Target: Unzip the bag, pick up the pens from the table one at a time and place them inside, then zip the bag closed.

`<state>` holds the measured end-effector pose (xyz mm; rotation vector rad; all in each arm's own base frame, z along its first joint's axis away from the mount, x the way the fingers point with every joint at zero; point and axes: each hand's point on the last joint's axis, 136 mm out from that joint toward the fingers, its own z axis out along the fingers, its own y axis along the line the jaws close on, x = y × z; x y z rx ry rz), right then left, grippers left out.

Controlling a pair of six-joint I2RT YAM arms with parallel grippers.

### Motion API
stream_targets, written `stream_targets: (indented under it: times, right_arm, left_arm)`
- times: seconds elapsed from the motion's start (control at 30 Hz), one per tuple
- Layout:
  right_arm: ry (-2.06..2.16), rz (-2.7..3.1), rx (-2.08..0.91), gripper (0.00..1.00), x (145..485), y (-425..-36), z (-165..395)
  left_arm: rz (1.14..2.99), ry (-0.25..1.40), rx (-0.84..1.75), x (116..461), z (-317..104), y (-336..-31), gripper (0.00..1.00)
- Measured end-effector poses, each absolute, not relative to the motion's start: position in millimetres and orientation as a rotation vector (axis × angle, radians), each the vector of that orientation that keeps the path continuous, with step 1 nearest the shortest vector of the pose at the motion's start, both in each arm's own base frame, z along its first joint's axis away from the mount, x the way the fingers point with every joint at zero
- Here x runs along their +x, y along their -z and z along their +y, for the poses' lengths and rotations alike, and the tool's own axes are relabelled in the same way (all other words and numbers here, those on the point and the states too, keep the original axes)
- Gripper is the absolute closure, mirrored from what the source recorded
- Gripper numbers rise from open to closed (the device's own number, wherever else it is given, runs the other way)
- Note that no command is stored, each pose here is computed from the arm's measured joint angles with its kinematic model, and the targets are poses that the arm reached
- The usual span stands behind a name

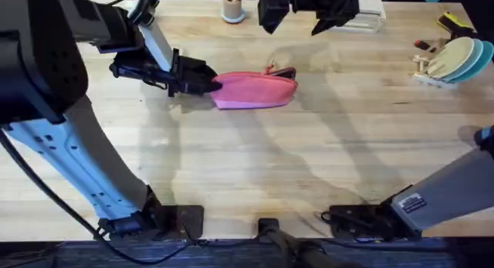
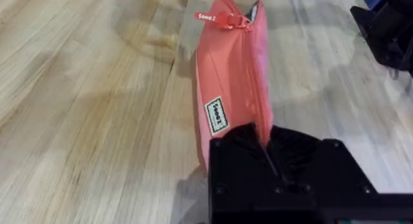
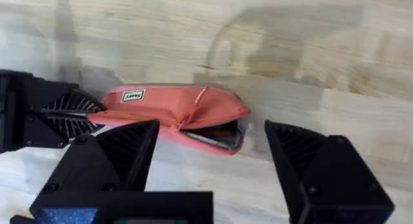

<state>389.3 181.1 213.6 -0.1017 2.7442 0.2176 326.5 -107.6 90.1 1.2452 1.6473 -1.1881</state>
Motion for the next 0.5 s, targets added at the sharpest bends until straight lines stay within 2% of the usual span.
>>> stream_targets:
  times: [0.5]
  right_arm:
    - [-0.224,2.744,-0.131,0.005,385.3,-213.6,189.5]
  left_arm:
    - [1.647,1.188,1.245,326.5,-107.6,-90.1,0.959]
